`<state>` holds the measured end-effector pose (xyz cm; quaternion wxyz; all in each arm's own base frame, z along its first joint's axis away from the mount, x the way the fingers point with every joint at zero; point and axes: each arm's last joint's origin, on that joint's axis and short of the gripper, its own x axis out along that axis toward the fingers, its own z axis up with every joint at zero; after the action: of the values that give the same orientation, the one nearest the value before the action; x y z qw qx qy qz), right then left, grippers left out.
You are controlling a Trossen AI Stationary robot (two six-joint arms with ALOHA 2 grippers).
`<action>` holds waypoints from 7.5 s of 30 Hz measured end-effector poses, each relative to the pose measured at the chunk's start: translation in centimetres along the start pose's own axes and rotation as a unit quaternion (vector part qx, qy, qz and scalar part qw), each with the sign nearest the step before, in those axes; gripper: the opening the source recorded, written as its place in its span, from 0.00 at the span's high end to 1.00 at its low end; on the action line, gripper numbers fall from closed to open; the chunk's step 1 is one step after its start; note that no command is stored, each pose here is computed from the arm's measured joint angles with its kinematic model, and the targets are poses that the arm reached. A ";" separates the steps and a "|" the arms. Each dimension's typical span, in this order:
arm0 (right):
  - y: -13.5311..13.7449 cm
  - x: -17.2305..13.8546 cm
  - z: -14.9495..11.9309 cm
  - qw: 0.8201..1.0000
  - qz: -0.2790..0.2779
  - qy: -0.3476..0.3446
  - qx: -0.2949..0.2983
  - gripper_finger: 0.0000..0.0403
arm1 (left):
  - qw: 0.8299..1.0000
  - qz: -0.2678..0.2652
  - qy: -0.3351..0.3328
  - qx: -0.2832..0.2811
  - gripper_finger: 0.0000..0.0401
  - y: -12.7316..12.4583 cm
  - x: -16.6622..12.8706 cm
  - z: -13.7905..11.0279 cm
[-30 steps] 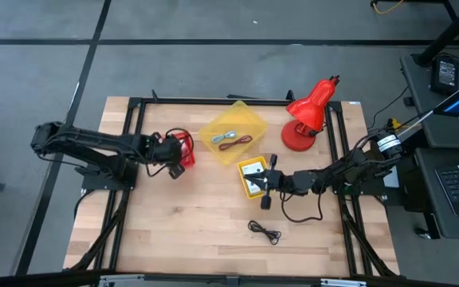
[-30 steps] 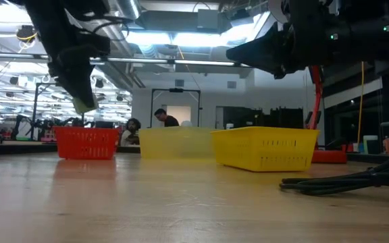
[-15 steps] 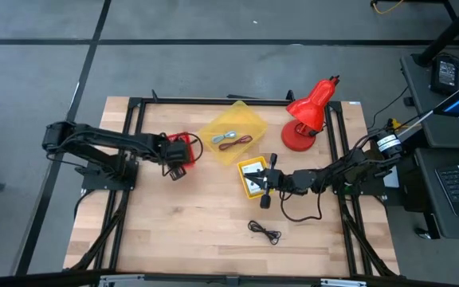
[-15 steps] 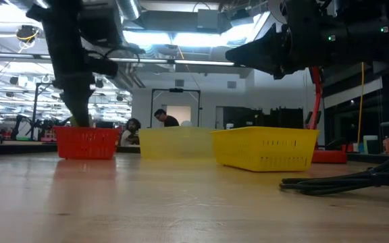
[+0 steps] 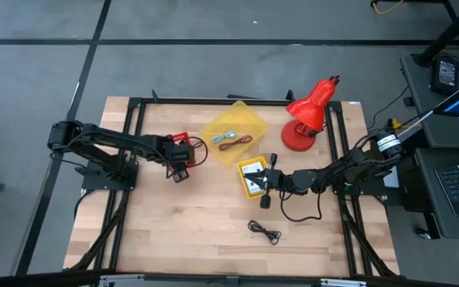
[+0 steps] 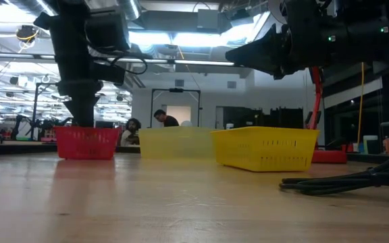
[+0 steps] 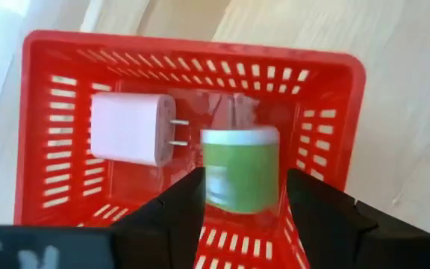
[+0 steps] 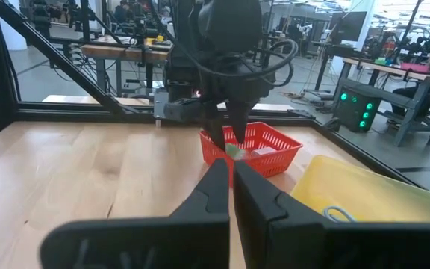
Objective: Pick and place items into bin
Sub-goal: Put the green charger adapter into the red bin, then put the black charger cable into the big yellow bin
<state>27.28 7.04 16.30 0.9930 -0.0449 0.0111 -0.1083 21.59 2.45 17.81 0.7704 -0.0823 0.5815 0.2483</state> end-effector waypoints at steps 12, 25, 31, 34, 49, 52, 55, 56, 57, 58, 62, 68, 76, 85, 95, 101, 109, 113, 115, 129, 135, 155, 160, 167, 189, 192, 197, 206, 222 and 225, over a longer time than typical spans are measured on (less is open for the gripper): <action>0.0 0.0 0.0 1.000 0.000 0.000 -0.001 0.99 | 0.997 -0.011 -0.065 0.027 0.59 0.3 -2.6 -0.4; 0.0 0.0 0.0 1.000 0.000 0.000 0.000 0.99 | 0.949 -0.124 -0.271 0.105 0.83 -1.6 -9.5 -2.2; 0.0 0.0 0.0 1.000 0.000 0.000 0.000 0.99 | 0.910 -0.177 -0.345 0.147 0.94 -3.5 -9.8 -3.5; 0.0 0.0 0.0 1.000 0.000 0.000 0.002 0.99 | 0.895 -0.198 -0.367 0.158 0.99 -4.3 -9.0 -4.4; 2.2 0.4 0.6 0.998 0.061 0.030 -0.004 0.99 | 0.819 -0.249 -0.474 0.206 0.99 -6.7 -7.6 -7.3; 3.7 1.0 1.1 0.994 0.078 0.073 -0.019 1.00 | 0.818 -0.236 -0.478 0.214 0.99 -6.7 -7.4 -7.4; 5.2 1.7 2.0 0.986 0.090 0.138 -0.025 1.00 | 0.812 -0.229 -0.487 0.225 0.99 -6.6 -7.3 -7.4; 5.7 1.9 2.4 0.981 0.092 0.166 -0.026 1.00 | 0.810 -0.228 -0.490 0.227 0.99 -6.6 -7.3 -7.4; 6.1 2.1 2.9 0.976 0.091 0.197 -0.028 1.00 | 0.809 -0.226 -0.491 0.230 0.99 -6.6 -7.3 -7.4; 6.4 2.2 3.4 0.969 0.089 0.229 -0.029 1.00 | 0.809 -0.224 -0.492 0.233 0.99 -6.6 -7.3 -7.4; 7.2 2.3 6.5 0.942 0.058 0.332 0.009 0.99 | 0.806 -0.219 -0.493 0.243 0.99 -6.6 -7.3 -7.4; 8.7 1.6 11.2 0.929 0.057 0.362 0.058 0.99 | 0.802 -0.209 -0.497 0.257 0.99 -6.7 -7.3 -7.4; 11.0 -0.5 12.9 0.917 0.070 0.375 0.118 1.00 | 0.799 -0.210 -0.503 0.253 0.99 -6.7 -7.4 -7.3; 13.7 -1.9 10.3 0.864 0.040 0.467 0.184 1.00 | 0.806 -0.220 -0.496 0.237 0.99 -6.7 -7.4 -7.4; 16.4 0.0 9.9 0.815 -0.019 0.565 0.127 1.00 | 0.806 -0.218 -0.497 0.238 0.99 -6.6 -7.4 -7.4; 17.0 0.3 8.9 0.802 -0.028 0.583 0.126 0.99 | 0.806 -0.216 -0.497 0.238 0.99 -6.6 -7.4 -7.4; 17.0 0.2 8.2 0.791 -0.027 0.599 0.123 0.84 | 0.808 -0.218 -0.495 0.235 0.99 -6.6 -7.4 -7.4; 17.0 0.2 8.2 0.791 -0.027 0.599 0.123 0.74 | 0.808 -0.218 -0.495 0.235 0.99 -6.6 -7.4 -7.4; 17.0 0.2 8.2 0.791 -0.027 0.599 0.123 0.69 | 0.808 -0.218 -0.495 0.235 0.99 -6.6 -7.4 -7.4; 17.2 0.5 7.5 0.792 -0.032 0.599 0.115 0.55 | 0.808 -0.218 -0.495 0.235 0.99 -6.6 -7.4 -7.4; 17.9 0.9 5.2 0.774 -0.042 0.625 0.094 0.55 | 0.808 -0.218 -0.495 0.235 0.99 -6.6 -7.4 -7.4; 16.9 3.4 0.2 0.720 -0.093 0.681 0.089 0.60 | 0.809 -0.225 -0.493 0.229 0.99 -6.6 -7.4 -7.4; 16.8 3.4 0.2 0.714 -0.098 0.686 0.093 0.60 | 0.809 -0.225 -0.492 0.229 0.99 -6.6 -7.4 -7.4; 16.9 3.2 -0.4 0.688 -0.097 0.712 0.103 0.73 | 0.809 -0.226 -0.492 0.228 0.99 -6.6 -7.4 -7.4; 16.3 2.9 1.6 0.712 -0.066 0.695 0.076 0.96 | 0.810 -0.226 -0.490 0.227 0.99 -6.6 -7.3 -7.4; 15.9 2.9 3.8 0.746 -0.053 0.660 0.074 0.96 | 0.810 -0.226 -0.490 0.227 0.99 -6.6 -7.3 -7.4; 15.2 2.8 6.3 0.785 -0.026 0.616 0.056 0.96 | 0.811 -0.227 -0.489 0.225 0.99 -6.7 -7.3 -7.4; 15.0 2.6 7.3 0.818 -0.006 0.574 0.013 0.96 | 0.819 -0.236 -0.478 0.212 0.99 -6.6 -7.2 -7.5; 11.6 -0.3 3.4 0.943 0.055 0.311 0.104 0.96 | 0.811 -0.262 -0.469 0.232 0.99 -7.0 -7.2 -7.9; 10.6 -1.1 3.0 0.960 0.070 0.250 0.103 0.96 | 0.811 -0.262 -0.469 0.232 0.99 -7.0 -7.2 -7.9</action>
<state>28.62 17.88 18.33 0.9629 0.0869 0.2512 -0.0473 16.73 -8.93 21.01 0.9816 0.0763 0.1459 -0.0963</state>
